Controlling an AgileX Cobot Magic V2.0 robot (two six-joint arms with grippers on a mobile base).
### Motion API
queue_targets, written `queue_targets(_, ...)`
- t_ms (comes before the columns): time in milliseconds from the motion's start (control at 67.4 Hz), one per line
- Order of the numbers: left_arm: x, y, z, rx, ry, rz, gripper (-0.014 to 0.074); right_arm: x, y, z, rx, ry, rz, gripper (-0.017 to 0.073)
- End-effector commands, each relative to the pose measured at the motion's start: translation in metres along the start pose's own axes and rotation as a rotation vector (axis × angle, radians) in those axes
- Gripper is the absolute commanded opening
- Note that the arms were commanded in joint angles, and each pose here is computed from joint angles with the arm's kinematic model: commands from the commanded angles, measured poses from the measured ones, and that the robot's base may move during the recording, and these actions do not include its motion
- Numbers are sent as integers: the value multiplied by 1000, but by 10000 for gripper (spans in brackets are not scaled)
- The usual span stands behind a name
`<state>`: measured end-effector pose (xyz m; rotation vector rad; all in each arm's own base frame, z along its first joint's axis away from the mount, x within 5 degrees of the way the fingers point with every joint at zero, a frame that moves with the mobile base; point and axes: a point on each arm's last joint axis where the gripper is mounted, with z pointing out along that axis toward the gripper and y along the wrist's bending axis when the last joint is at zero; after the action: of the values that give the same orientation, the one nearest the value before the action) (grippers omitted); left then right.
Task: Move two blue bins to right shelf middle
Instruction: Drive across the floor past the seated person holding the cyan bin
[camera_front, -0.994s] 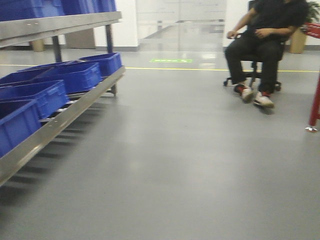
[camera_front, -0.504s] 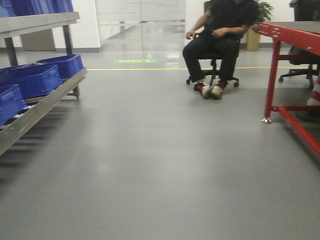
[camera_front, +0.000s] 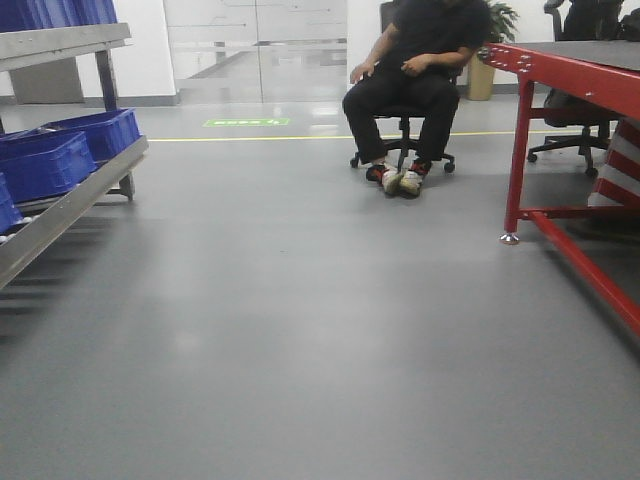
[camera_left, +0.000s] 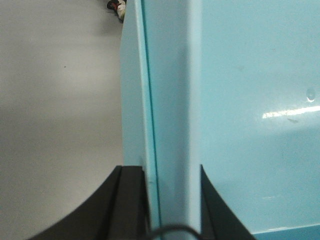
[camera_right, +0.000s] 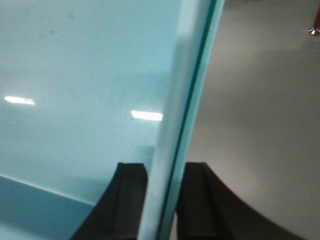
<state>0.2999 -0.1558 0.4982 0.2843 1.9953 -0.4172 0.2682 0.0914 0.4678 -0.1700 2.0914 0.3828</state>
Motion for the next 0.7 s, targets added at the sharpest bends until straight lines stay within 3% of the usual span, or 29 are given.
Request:
queue_targets(0,-19,-6,-14,59,-166,-32,-111,-9,3,-11,-20,-88,-23,-154)
queue_targets(682,-19,-6,-14,59,-166,-32,-111,-9,3,-11,-20,-88,-23,-154)
